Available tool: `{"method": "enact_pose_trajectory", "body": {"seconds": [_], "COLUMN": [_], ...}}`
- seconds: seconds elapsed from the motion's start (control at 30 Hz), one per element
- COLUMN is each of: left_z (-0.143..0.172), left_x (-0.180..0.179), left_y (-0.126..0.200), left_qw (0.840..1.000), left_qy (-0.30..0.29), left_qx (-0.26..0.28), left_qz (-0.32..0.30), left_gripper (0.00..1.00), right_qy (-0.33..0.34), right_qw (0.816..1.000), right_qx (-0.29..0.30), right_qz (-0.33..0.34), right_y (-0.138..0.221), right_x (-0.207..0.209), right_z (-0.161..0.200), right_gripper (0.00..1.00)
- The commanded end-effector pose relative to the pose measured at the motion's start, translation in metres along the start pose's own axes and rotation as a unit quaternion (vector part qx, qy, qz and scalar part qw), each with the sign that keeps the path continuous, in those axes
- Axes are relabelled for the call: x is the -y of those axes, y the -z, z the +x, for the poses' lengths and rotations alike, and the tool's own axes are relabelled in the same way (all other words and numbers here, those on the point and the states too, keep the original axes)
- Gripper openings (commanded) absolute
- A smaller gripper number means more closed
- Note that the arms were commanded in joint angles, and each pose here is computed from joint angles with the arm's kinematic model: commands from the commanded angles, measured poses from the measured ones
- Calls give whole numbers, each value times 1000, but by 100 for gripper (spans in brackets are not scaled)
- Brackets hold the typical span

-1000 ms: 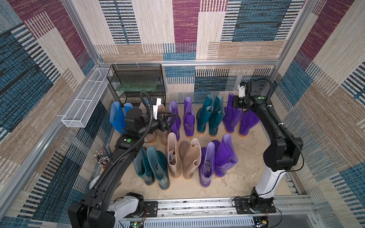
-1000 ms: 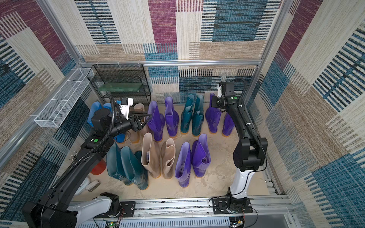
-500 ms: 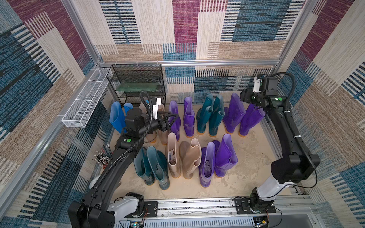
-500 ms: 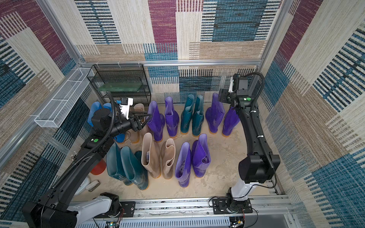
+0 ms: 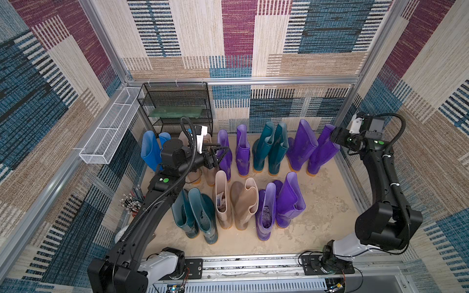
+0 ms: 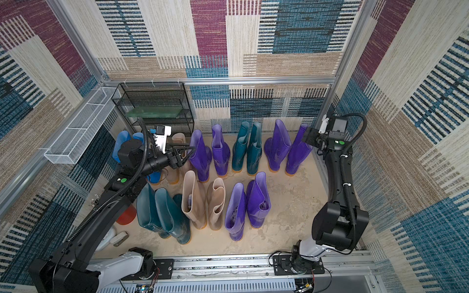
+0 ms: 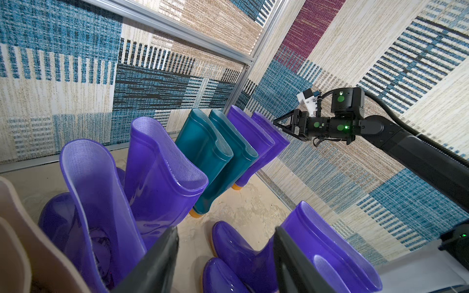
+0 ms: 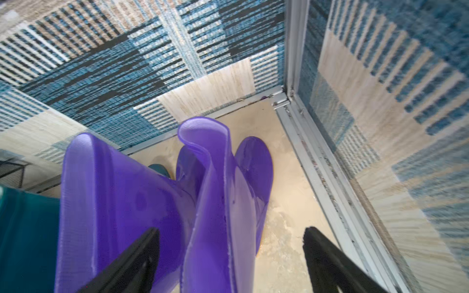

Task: Match and arrange rain boots in pairs
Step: Pair a pair of rain boots at the center of the board.

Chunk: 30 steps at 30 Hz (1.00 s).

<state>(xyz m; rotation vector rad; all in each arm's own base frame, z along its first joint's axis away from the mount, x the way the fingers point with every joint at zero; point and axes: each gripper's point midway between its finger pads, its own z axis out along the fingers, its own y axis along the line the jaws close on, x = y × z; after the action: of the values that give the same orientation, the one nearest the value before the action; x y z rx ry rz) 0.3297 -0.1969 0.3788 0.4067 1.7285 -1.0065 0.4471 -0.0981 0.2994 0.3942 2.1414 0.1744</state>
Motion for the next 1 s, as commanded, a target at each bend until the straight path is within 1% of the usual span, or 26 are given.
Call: {"method": "enact_pose_trajectory", "body": {"seconds": [0.0, 0.07, 0.1, 0.13, 0.17, 0.2, 0.3, 0.37, 0.4, 0.5, 0.57, 0.67, 0.77, 0.8, 0.83, 0.87, 0.9, 0.93, 0.97], "left_z": [-5, -6, -5, -5, -5, -4, -5, -4, -4, -4, -4, -4, -4, -3, -3, -3, -3, -3, -3], "left_x": [4, 4, 4, 4, 3, 2, 4, 2, 1, 1, 2, 1, 1, 1, 0, 1, 0, 1, 1], "left_y": [0, 0, -1, -1, -2, -2, -1, -1, -1, -2, -1, -1, -2, -2, -3, -3, -3, -3, -3], "left_qw": [1000, 1000, 1000, 1000, 1000, 1000, 1000, 1000, 1000, 1000, 1000, 1000, 1000, 1000, 1000, 1000, 1000, 1000, 1000], "left_qy": [-2, 0, 0, 1, 0, 2, -2, -2, -3, -3, -4, -5, -3, -2, -1, 0, 0, 1, 1], "left_qx": [9, 9, 8, 7, 6, 5, 6, 7, 7, 5, 6, 5, 5, 4, 3, 3, 3, 2, 2], "left_qz": [10, 11, 11, 11, 11, 10, 12, 8, 6, 6, 7, 6, 7, 8, 8, 8, 9, 10, 11], "left_gripper": [62, 62, 62, 62, 62, 62, 62, 62, 62, 62, 62, 62, 62, 62, 62, 62, 62, 62, 62], "right_qy": [5, 9, 10, 9, 6, 11, 31, 59, 72, 110, 115, 111, 114, 114, 112, 108, 103, 97, 89], "right_qw": [998, 998, 997, 997, 997, 997, 994, 992, 990, 985, 984, 985, 985, 985, 986, 987, 987, 989, 990], "right_qx": [13, 5, -1, -9, -20, -30, -49, -51, -47, -39, -38, -51, -63, -68, -74, -79, -81, -81, -77], "right_qz": [-57, -67, -71, -71, -70, -74, -88, -101, -108, -126, -128, -118, -115, -110, -101, -93, -88, -81, -72], "right_y": [-8, -18, -25, -32, -38, -44, -59, -65, -67, -72, -76, -79, -82, -83, -85, -85, -85, -84, -80], "right_x": [-19, -20, -20, -19, -19, -22, -40, -60, -71, -96, -99, -97, -90, -86, -80, -74, -70, -67, -65], "right_z": [-8, -4, -2, 0, 0, 0, -2, -5, -7, -14, -20, -23, -14, -11, -6, -2, 0, 2, 2], "right_gripper": [91, 88, 84, 78, 69, 58, 16, 3, 0, 0, 0, 0, 0, 3, 11, 31, 47, 56, 60]}}
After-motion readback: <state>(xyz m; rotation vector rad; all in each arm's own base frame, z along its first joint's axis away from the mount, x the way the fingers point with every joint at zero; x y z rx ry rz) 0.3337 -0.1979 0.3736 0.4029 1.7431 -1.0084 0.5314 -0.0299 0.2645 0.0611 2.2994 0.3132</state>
